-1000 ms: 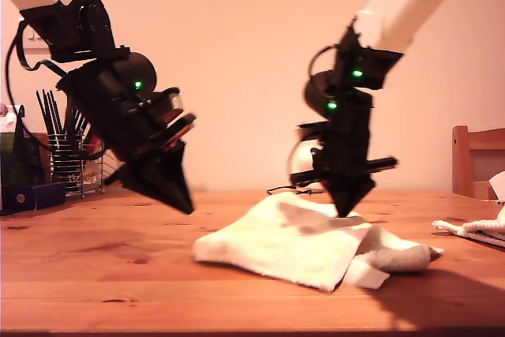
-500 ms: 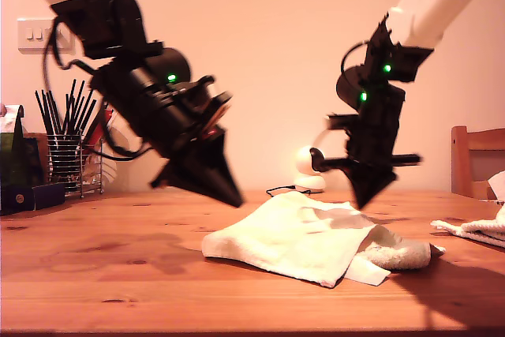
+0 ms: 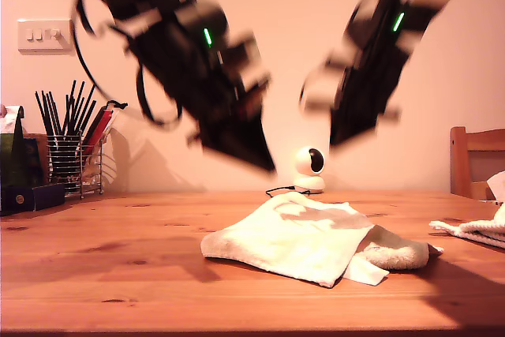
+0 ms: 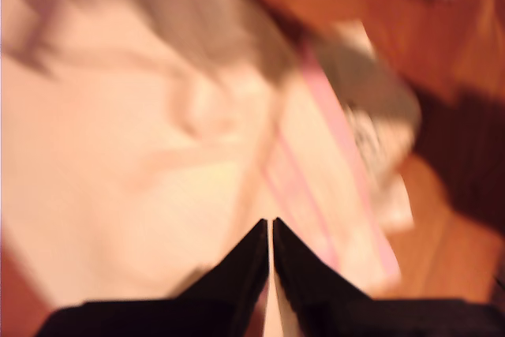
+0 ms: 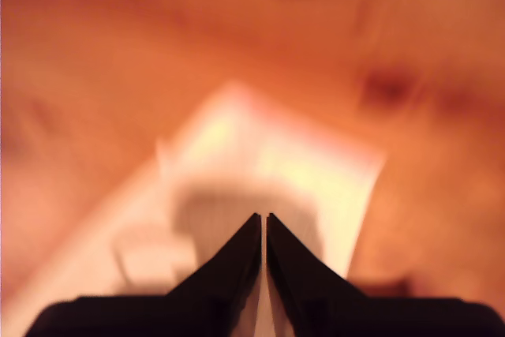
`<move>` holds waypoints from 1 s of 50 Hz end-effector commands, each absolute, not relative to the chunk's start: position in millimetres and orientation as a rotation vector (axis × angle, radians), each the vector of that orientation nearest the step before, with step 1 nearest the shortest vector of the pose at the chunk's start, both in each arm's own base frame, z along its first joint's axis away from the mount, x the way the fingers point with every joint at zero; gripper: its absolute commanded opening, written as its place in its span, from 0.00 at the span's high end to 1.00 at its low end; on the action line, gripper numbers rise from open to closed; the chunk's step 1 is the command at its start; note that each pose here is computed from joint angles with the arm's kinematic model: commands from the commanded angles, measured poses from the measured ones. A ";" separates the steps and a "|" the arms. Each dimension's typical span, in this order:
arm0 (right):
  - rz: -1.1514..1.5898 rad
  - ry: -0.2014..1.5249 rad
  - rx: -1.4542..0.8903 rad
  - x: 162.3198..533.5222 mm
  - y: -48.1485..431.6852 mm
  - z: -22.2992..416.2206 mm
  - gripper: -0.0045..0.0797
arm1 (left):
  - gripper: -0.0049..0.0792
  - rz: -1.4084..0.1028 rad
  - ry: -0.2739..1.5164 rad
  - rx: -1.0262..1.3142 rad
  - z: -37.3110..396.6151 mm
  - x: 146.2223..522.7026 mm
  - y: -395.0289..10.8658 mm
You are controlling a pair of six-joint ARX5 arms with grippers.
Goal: Fold the tea towel in front of you. After folding it, place it to the right side.
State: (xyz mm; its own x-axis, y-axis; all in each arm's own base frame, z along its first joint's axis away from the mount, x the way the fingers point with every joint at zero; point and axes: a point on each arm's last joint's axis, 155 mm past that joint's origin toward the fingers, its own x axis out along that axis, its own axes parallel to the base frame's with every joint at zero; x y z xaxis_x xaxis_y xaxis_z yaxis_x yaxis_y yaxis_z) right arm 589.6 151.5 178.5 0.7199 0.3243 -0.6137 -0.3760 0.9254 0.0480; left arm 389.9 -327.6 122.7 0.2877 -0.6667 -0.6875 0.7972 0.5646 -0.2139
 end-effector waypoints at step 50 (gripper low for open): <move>0.536 0.184 -0.278 472.6 150.6 221.7 0.96 | 0.96 -0.873 0.307 0.142 187.5 386.4 -291.4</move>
